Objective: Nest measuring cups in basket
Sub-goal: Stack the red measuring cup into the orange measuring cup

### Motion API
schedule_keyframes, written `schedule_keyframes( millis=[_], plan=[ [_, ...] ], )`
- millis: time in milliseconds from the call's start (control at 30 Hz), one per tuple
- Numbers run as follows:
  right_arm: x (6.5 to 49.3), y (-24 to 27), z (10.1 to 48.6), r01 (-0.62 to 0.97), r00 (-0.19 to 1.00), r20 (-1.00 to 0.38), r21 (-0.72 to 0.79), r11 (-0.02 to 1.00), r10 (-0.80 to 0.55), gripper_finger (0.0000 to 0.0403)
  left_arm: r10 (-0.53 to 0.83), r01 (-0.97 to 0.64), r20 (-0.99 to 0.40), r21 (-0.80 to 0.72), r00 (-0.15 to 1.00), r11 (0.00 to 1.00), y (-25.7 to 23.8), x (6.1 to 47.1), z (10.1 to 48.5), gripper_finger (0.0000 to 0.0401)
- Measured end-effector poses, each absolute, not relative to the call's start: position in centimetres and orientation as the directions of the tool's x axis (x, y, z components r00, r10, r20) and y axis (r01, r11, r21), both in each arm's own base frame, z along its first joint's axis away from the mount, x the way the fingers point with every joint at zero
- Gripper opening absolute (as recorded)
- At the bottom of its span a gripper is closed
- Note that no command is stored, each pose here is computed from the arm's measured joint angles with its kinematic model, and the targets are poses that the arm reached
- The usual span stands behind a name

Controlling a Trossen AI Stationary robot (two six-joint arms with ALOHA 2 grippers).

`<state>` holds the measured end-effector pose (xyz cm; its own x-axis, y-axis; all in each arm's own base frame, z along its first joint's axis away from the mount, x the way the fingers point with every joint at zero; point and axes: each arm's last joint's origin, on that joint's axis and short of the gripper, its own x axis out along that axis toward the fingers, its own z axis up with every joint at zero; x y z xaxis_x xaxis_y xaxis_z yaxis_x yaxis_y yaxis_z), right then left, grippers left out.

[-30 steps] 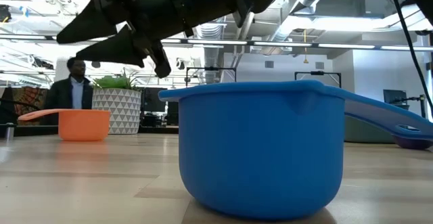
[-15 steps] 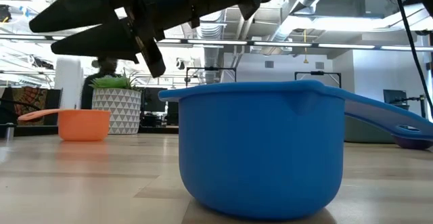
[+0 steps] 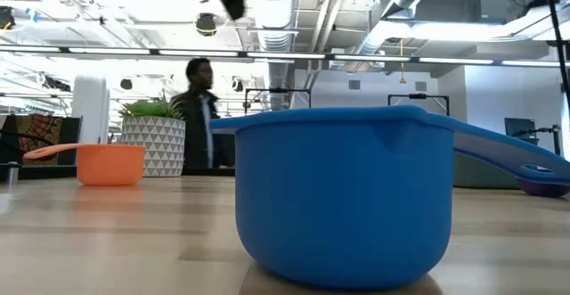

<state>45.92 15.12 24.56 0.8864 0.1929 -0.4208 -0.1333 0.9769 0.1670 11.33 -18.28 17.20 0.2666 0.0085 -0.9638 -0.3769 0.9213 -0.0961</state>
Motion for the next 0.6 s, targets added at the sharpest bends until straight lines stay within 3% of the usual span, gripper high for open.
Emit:
schedule_keyframes(
  millis=[267, 433, 600],
  plan=[
    [44.8, 14.3, 24.2, 0.019, 0.836, -0.548, 0.049, 0.999, 0.011, 0.0161, -0.005, -0.356, -0.968, -0.097, 0.251, 0.929, -18.2, 11.2, 16.9, 0.0063],
    [44.0, 15.8, 25.4, -0.142, 0.832, -0.527, 0.099, 0.985, 0.173, 0.0145, -0.006, -0.245, -0.968, -0.070, 0.252, 0.967, -18.2, 11.3, 16.9, 0.0019],
    [41.6, 15.9, 27.1, -0.176, 0.844, -0.502, 0.074, 0.982, 0.189, 0.0114, -0.005, -0.153, -0.969, -0.044, 0.248, 0.987, -17.8, 12.0, 17.0, 0.0008]
  ],
)
